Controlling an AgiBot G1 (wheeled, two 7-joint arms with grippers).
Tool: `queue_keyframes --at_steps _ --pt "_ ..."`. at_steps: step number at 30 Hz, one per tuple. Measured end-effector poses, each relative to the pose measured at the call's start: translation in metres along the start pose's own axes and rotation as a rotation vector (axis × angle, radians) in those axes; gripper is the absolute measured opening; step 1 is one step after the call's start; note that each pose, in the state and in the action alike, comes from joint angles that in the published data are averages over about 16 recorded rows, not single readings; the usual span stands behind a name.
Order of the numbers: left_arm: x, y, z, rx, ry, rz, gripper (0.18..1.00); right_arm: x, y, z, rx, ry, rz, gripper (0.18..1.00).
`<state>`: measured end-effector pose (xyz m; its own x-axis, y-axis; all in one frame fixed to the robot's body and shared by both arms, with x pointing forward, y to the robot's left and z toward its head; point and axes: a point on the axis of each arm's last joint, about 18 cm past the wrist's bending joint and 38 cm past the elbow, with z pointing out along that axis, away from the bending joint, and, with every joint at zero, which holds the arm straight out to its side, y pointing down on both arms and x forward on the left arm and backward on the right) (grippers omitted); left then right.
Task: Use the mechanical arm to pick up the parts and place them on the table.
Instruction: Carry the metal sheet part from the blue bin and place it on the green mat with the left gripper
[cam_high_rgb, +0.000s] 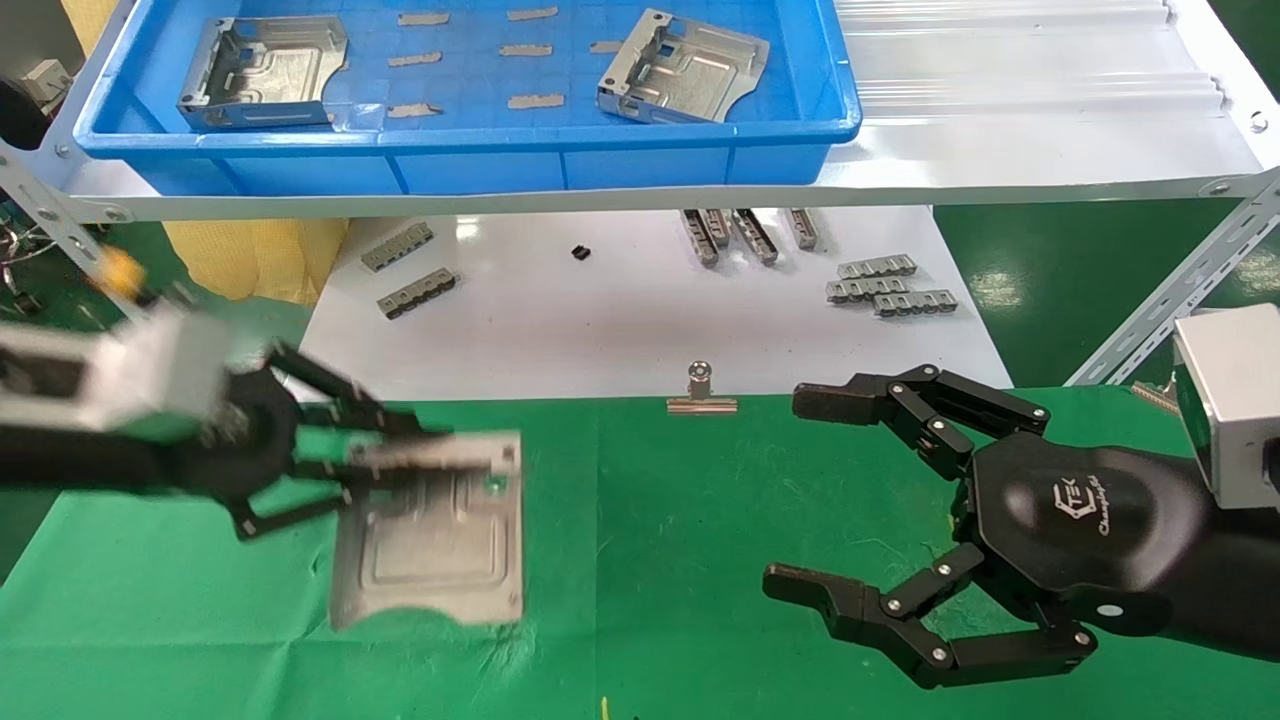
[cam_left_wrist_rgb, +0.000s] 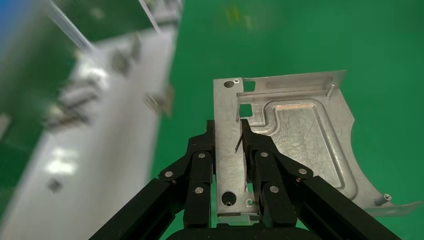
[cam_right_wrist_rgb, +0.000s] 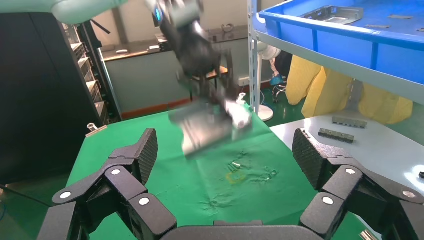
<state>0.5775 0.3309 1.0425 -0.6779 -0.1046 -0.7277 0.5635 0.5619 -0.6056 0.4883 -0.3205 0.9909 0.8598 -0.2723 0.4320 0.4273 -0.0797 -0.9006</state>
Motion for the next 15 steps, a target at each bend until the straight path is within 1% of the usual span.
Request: queue_keyframes --at_steps 4,7,15 --pt "0.008 0.032 0.017 -0.081 0.040 0.034 0.273 0.000 0.000 0.000 0.000 0.000 0.000 1.000" --pt "0.009 0.051 0.029 -0.115 0.051 0.051 0.273 0.000 0.000 0.000 0.000 0.000 0.000 1.000" --pt "0.007 0.086 0.056 -0.169 0.024 0.082 0.273 0.000 0.000 0.000 0.000 0.000 0.000 1.000"
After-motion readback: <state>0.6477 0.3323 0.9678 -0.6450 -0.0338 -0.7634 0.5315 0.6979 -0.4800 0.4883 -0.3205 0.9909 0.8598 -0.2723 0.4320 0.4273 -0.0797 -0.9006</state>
